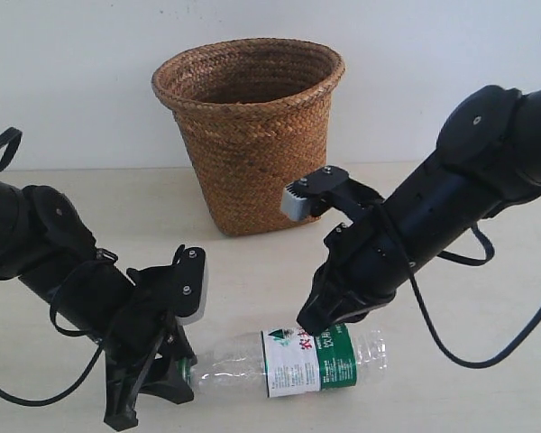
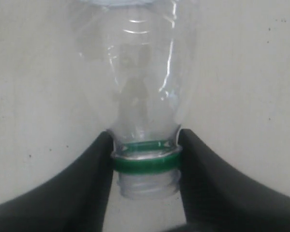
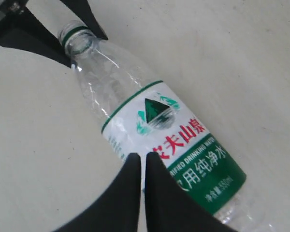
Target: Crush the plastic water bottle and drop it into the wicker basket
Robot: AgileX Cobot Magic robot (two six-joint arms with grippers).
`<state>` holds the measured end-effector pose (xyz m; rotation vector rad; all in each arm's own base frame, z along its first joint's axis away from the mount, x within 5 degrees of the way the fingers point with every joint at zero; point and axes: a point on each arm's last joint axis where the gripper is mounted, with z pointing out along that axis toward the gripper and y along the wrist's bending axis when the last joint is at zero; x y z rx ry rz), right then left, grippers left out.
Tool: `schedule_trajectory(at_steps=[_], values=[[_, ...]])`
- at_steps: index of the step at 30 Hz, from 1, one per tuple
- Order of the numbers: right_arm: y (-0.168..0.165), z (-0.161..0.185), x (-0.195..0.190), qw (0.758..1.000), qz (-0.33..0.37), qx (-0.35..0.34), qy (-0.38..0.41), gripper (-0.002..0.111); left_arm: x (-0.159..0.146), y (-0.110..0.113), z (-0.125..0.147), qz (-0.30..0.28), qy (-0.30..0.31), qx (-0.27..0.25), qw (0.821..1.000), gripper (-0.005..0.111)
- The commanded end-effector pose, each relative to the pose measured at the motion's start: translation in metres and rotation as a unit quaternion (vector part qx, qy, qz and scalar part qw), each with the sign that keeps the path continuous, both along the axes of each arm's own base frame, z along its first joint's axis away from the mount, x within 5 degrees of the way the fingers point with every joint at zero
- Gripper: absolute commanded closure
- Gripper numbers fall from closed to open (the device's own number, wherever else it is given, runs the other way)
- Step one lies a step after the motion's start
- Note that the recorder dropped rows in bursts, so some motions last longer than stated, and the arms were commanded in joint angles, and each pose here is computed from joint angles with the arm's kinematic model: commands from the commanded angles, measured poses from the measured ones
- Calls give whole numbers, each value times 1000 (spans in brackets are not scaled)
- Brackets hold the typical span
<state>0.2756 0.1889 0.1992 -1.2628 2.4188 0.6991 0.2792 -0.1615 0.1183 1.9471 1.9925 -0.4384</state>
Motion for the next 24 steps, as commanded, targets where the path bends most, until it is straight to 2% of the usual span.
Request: schedule_trajectory(at_steps=[1,8,13,24], values=[[15,-3,-4,1000,4,10,-1,108,0,-2,1,4,2,-5,1000,102],[37,-13,5,1000,-4,13,18,108,-1,-2,1,12,6,-5,1000,102],[56,-19,5,997,29,10,68,108,0,-2,1,13,6,-5,1000,102],[58,-24,6,996,14,4,85,108,-1,-2,1,13,7,-5,1000,102]])
